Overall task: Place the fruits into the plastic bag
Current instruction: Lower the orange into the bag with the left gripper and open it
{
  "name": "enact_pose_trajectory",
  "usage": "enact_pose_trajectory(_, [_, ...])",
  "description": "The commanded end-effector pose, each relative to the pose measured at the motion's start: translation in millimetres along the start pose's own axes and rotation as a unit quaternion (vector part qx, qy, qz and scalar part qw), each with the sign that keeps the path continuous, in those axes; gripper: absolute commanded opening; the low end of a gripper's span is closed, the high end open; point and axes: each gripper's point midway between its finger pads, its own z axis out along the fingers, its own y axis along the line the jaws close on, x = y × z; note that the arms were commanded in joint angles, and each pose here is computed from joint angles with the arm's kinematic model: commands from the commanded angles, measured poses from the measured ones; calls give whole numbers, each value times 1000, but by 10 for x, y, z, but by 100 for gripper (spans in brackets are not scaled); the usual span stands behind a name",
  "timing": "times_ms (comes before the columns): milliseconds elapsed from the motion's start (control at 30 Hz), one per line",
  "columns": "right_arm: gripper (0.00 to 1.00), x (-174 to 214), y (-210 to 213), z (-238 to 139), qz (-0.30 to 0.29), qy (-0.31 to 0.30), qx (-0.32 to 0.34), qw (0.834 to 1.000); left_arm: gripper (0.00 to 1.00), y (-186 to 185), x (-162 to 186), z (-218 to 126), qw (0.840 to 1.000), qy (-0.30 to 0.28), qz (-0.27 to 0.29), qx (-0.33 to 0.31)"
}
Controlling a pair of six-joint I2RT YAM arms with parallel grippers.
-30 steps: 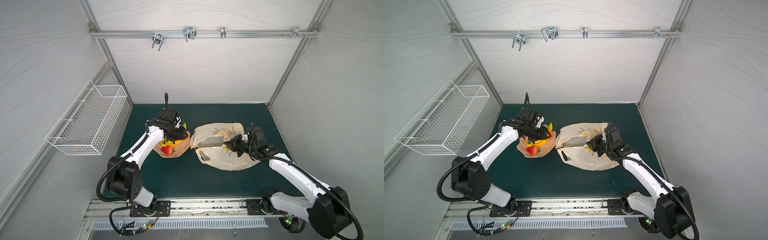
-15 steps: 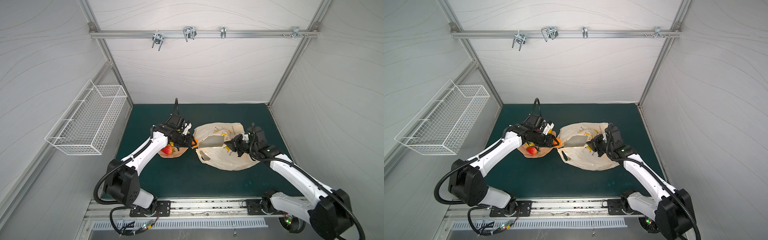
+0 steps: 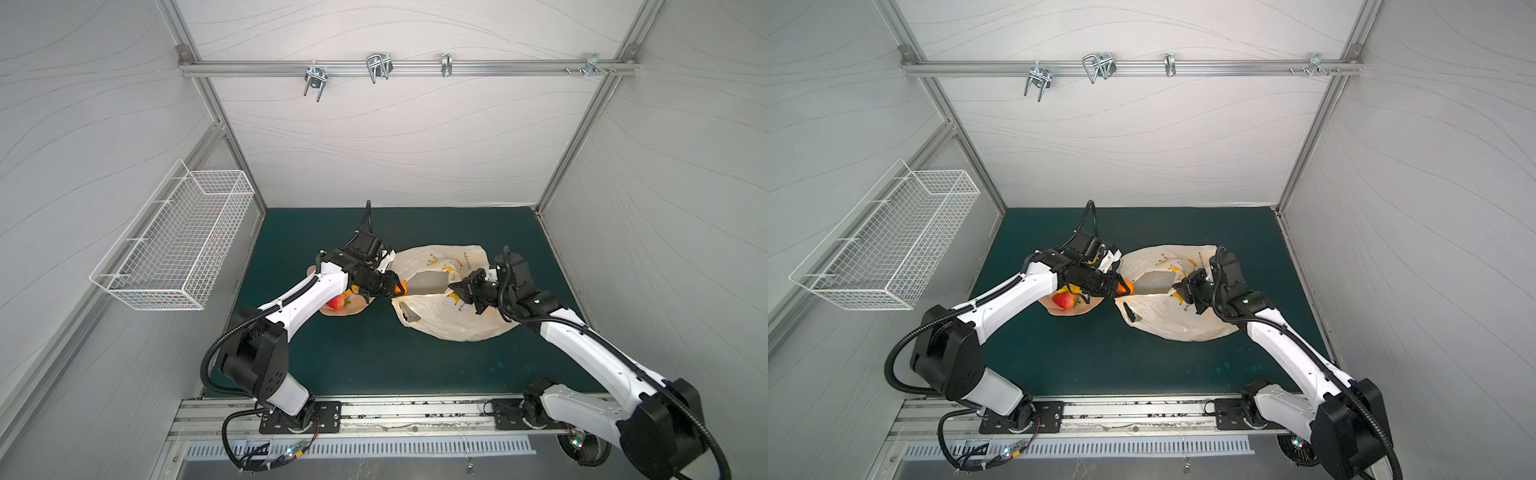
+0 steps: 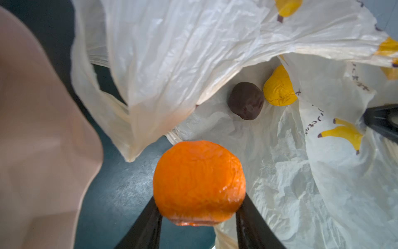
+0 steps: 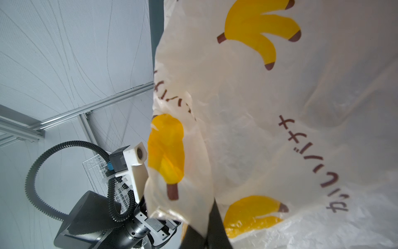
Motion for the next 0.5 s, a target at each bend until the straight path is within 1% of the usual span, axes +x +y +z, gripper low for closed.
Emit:
enact_pose_trajectory(0, [0, 14, 4, -17, 4, -3, 3, 1000, 19, -344, -128, 13, 998, -15, 40, 38])
enact_pose_trajectory(133, [0, 17, 5, -9, 5, -4, 1, 1000, 19, -441, -77, 162, 998, -3, 37, 44])
enact_pose_trajectory(333, [0, 24, 1, -7, 7, -5, 0, 1000, 18, -554, -137, 319, 998, -3, 26, 55])
enact_pose_trajectory(467, [0, 31, 28, 3, 8, -4, -6, 1000, 17, -562, -170, 436, 998, 2, 13, 57])
